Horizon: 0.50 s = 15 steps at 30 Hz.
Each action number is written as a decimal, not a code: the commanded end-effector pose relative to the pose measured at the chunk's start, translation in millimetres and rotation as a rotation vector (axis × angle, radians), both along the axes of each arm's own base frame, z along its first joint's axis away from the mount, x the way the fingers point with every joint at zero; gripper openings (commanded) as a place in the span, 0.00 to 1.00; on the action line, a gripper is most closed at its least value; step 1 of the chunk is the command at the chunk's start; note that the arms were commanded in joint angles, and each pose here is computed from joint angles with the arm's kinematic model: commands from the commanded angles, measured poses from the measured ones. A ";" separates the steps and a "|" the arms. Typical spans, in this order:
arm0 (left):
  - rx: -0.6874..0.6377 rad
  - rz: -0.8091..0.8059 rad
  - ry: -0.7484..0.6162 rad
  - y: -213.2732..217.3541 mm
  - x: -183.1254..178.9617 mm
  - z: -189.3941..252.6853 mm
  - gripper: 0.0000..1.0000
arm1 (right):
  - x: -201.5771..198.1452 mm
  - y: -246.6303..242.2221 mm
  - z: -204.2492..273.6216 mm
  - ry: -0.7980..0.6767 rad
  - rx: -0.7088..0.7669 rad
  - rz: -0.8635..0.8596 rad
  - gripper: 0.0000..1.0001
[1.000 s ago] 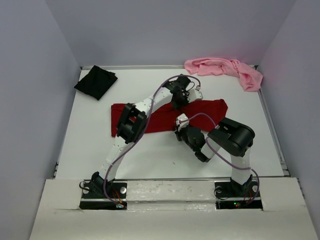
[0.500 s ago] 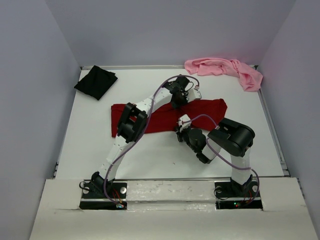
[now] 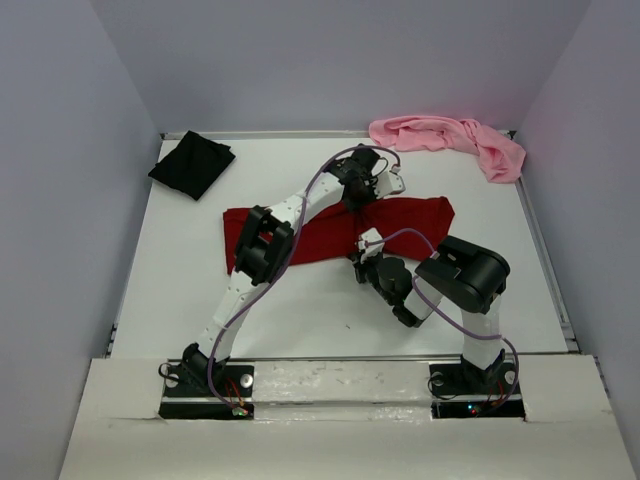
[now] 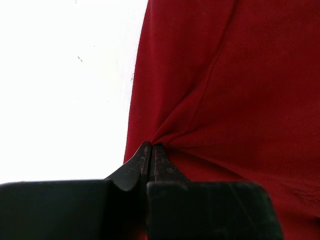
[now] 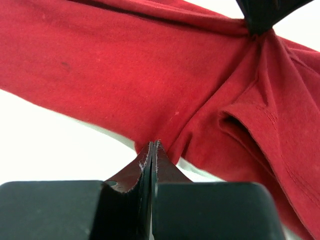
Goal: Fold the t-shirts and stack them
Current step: Fold the tshirt
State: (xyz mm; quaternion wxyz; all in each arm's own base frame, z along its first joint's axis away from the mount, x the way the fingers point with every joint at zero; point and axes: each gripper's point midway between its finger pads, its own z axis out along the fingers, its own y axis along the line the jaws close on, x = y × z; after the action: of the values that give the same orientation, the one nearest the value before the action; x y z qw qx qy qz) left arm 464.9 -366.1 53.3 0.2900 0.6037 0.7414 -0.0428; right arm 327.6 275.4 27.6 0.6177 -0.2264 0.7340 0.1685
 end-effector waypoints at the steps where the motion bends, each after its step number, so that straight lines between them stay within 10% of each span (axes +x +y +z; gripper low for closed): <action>1: -0.052 0.013 -0.168 -4.7 38.4 41.9 0.07 | -10.6 7.3 -3.0 0.002 0.022 0.029 0.00; 7: -0.052 0.002 -0.183 -7.1 42.2 40.0 0.18 | -9.9 7.2 -4.7 0.005 0.015 0.026 0.00; 10: -0.057 0.004 -0.187 -8.4 43.8 40.0 0.55 | -9.5 7.3 -4.3 0.005 0.015 0.025 0.00; 11: -0.056 0.009 -0.187 -7.3 44.6 40.0 0.98 | -9.6 7.1 -5.0 0.007 0.013 0.025 0.00; 15: -0.051 0.001 -0.167 -5.6 40.6 37.6 0.99 | -9.2 7.6 -4.9 0.009 0.013 0.025 0.00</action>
State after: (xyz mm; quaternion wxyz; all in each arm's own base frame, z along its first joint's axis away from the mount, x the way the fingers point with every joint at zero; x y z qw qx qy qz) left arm 491.9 -369.6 66.9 0.3348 0.6029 0.7239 -0.0190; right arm 325.7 278.1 27.7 0.6179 -0.2276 0.7327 0.1721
